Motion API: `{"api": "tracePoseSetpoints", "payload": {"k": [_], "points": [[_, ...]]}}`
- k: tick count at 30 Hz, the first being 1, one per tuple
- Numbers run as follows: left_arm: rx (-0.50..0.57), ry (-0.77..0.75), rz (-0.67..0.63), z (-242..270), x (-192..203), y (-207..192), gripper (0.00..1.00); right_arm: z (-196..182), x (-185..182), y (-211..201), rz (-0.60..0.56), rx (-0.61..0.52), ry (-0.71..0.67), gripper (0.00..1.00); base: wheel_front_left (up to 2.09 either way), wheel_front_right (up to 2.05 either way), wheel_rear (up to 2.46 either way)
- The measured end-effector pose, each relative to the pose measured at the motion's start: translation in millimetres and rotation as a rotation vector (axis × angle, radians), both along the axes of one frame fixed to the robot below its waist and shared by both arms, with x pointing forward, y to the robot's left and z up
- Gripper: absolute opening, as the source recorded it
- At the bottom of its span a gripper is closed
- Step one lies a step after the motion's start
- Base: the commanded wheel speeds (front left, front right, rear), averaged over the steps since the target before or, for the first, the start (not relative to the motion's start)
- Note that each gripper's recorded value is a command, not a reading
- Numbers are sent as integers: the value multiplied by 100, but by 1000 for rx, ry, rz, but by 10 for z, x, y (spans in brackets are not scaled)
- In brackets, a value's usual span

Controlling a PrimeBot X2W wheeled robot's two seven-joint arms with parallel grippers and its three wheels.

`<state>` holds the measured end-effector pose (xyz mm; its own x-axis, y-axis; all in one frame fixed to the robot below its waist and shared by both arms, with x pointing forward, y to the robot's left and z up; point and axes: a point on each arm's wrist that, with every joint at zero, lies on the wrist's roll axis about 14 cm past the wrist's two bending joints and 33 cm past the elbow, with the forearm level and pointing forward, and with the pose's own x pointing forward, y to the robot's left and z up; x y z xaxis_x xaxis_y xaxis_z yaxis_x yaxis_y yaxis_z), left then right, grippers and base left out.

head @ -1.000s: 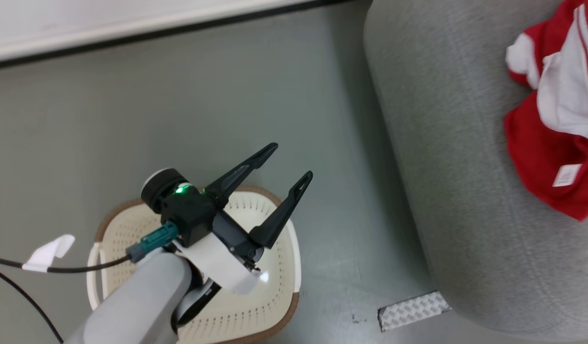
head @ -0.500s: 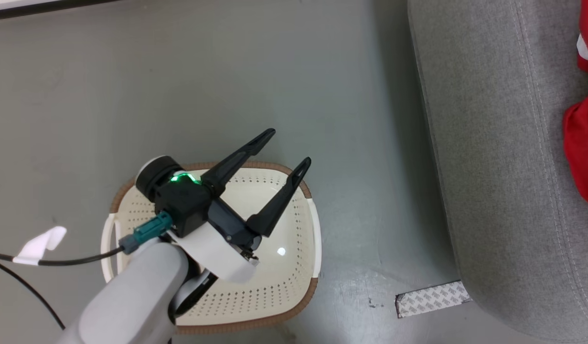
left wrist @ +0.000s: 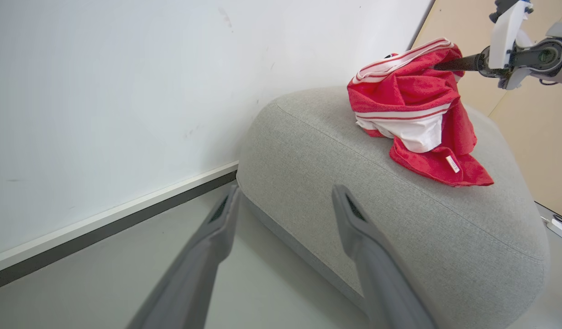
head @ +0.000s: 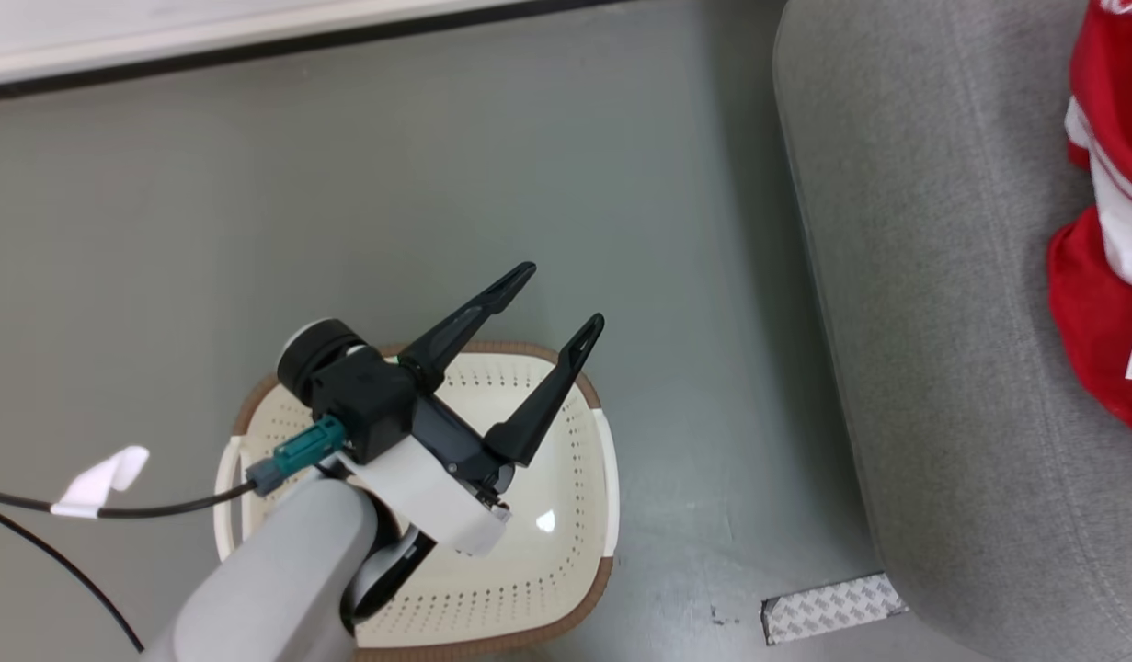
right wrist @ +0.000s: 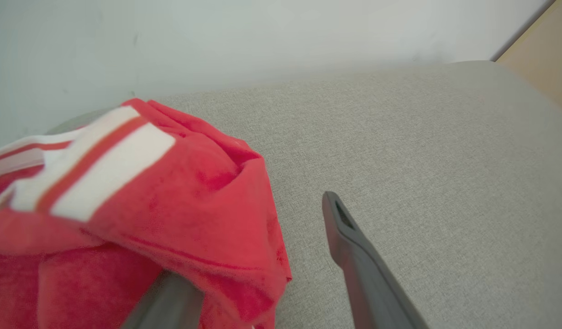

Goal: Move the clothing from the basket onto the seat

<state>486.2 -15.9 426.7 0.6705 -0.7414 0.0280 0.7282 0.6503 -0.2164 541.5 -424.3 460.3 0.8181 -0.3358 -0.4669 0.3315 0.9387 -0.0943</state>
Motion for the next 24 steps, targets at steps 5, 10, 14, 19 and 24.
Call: {"api": "tracePoseSetpoints", "payload": {"k": [5, 10, 14, 19, 24], "points": [[-6, -15, 15, 136, -45, 3, 100, 149, -95, -27, 4, -5, 19, 100, 0, 0, 0], [-10, -29, 34, 294, -133, 12, 100, 337, -201, 39, 32, 10, 32, 100, 0, 0, 0], [-22, -40, 57, 450, -229, 27, 100, 451, -350, 184, 84, 39, 69, 100, 0, 0, 0], [-36, -60, 93, 650, -362, 77, 100, 769, -523, 314, 152, 23, 38, 100, 0, 0, 0], [-49, -91, 140, 858, -482, 177, 100, 1156, -669, 495, 233, -2, -49, 100, 0, 0, 0]]}}
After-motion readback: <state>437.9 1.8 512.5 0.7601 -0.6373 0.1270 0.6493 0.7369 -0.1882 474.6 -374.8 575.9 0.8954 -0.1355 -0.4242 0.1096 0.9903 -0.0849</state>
